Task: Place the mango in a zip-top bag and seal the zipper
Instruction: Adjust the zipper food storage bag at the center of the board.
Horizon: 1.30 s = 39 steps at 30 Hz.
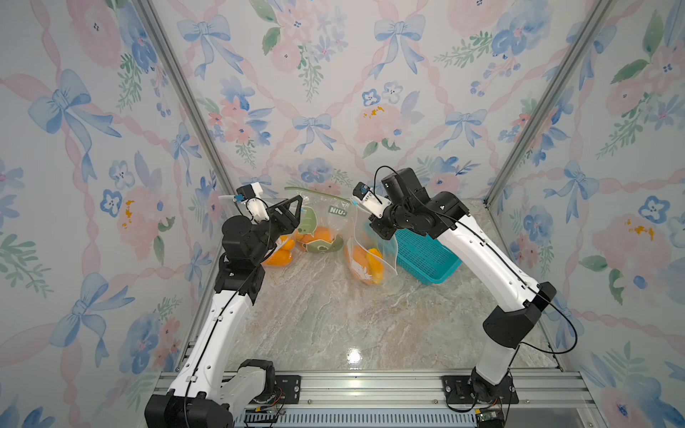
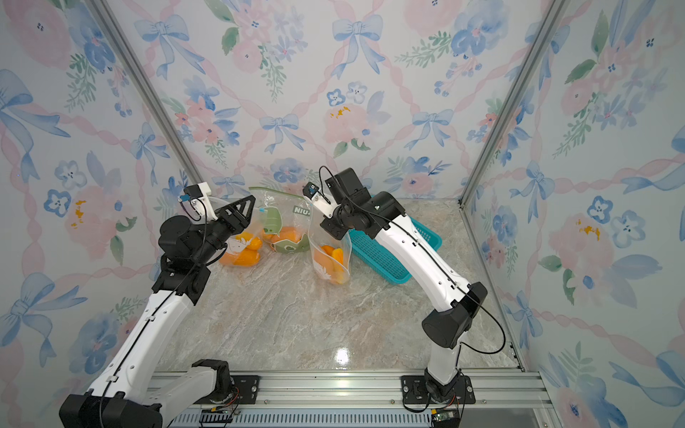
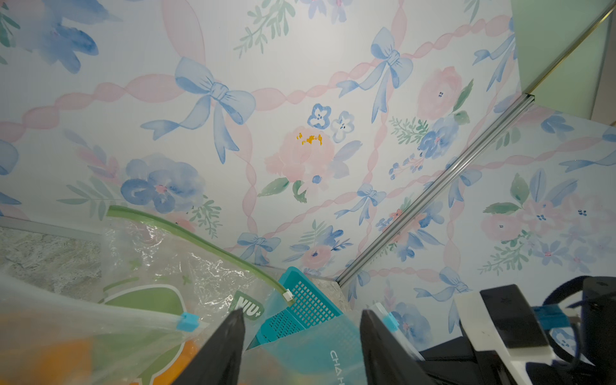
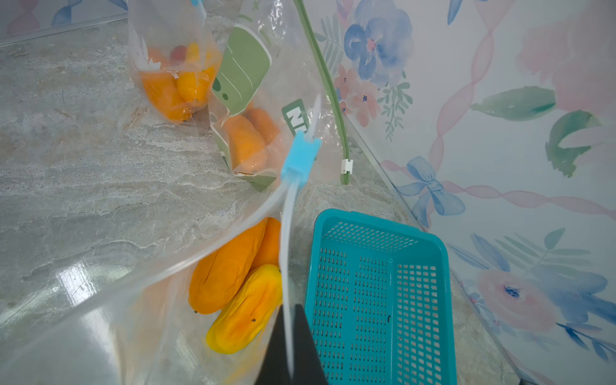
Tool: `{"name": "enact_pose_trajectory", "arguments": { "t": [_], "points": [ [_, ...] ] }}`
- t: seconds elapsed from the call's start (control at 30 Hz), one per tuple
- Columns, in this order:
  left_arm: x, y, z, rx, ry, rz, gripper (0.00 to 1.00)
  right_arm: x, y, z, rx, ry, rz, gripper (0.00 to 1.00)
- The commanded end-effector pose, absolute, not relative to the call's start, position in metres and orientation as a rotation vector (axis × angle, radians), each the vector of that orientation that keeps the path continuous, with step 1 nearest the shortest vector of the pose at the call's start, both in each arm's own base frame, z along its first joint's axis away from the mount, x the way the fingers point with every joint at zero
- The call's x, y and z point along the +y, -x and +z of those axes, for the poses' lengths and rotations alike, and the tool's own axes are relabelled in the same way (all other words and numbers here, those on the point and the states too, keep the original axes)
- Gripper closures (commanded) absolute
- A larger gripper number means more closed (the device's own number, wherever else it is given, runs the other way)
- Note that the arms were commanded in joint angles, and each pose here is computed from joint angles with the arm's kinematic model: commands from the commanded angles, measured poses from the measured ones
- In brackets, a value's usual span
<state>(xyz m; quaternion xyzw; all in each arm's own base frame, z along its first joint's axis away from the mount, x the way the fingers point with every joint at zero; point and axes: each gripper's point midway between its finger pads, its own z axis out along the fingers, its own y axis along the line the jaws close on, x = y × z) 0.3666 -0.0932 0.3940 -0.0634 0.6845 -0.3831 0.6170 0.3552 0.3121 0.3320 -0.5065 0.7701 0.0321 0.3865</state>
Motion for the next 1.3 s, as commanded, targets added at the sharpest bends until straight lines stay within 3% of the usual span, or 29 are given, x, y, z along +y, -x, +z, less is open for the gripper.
{"name": "enact_pose_trajectory", "arguments": {
  "t": [0.0,0.43,0.67,1.07,1.27],
  "points": [
    [-0.108,-0.363,0.388,1.598,-0.002,-0.896,0.36,0.309,-0.336,0.351,1.775,1.466,0.085,1.0],
    [-0.172,-0.319,0.378,1.529,-0.558,-0.922,0.33,0.289,-0.311,0.378,1.56,1.642,0.468,1.0],
    [-0.217,-0.283,0.343,1.454,-0.854,-0.934,0.28,0.296,-0.326,0.345,1.664,1.655,0.519,1.0],
    [-0.234,-0.278,0.315,1.443,-0.933,-0.849,0.26,0.307,-0.328,0.325,1.725,1.676,0.564,1.0],
    [-0.219,-0.306,0.315,1.505,-0.794,-0.707,0.29,0.312,-0.321,0.323,1.715,1.705,0.558,1.0]
  ]
}}
